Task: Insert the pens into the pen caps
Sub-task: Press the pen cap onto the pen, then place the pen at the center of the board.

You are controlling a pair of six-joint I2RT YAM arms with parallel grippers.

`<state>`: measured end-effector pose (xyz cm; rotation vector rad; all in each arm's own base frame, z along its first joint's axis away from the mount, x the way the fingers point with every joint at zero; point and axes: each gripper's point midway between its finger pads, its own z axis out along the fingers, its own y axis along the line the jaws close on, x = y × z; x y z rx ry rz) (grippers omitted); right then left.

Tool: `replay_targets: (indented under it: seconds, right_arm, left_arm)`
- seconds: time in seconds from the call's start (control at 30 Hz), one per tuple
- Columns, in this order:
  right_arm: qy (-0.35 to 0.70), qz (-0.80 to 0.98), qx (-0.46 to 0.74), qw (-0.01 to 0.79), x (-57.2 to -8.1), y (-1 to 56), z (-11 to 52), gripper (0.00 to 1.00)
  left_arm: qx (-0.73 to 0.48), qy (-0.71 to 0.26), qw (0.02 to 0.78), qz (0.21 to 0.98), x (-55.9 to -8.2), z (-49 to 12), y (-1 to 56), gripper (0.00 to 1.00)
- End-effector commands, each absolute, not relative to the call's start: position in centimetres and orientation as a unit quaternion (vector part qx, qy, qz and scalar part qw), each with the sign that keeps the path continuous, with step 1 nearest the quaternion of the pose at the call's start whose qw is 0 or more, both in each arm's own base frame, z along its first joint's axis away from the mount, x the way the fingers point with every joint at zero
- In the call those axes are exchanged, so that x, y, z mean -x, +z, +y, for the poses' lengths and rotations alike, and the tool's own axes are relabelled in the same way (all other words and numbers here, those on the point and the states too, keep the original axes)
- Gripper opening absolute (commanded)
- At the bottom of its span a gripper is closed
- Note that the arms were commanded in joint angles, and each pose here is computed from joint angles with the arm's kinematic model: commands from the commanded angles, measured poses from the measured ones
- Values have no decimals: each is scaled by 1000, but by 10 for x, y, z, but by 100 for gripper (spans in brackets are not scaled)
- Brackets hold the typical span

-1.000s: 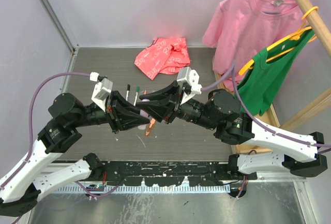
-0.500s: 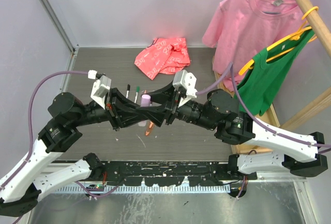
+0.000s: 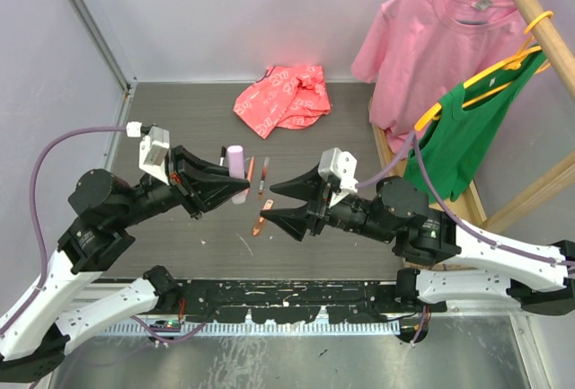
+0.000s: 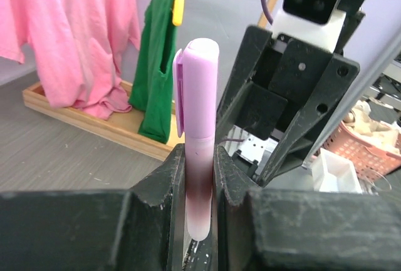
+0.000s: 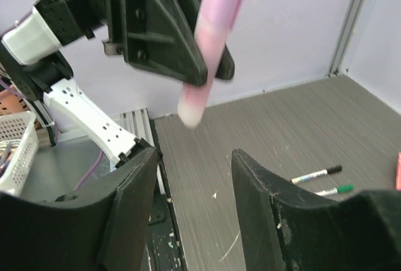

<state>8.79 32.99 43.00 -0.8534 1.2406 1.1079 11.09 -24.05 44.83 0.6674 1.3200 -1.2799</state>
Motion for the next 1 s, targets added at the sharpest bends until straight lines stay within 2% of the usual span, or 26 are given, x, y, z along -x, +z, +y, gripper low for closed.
replay_targets:
  seconds: [0.0, 0.3, 0.4, 0.47, 0.7, 0.97]
  right_arm:
    - [478, 550, 318, 606, -95, 425, 310, 57]
    - [326, 721, 268, 550, -142, 318, 309, 57]
    - [317, 750, 242, 527, -159, 295, 304, 61]
    - [317, 773, 220, 504, -172, 276, 295, 67]
    - [315, 825, 137, 449, -205, 222, 255, 73]
    - [305, 833, 67, 456, -209, 203, 218, 77]
  left_arm:
    - [-238, -509, 599, 571, -136, -233, 452, 0]
    - [-137, -398, 566, 709, -203, -234, 380, 0]
    - [-120, -356, 551, 745, -220, -234, 356, 0]
    - [-113, -332, 541, 765, -229, -234, 340, 0]
    - [-103, -269, 505, 813, -257, -244, 291, 0]
    - [-102, -170, 437, 877, -298, -265, 220, 0]
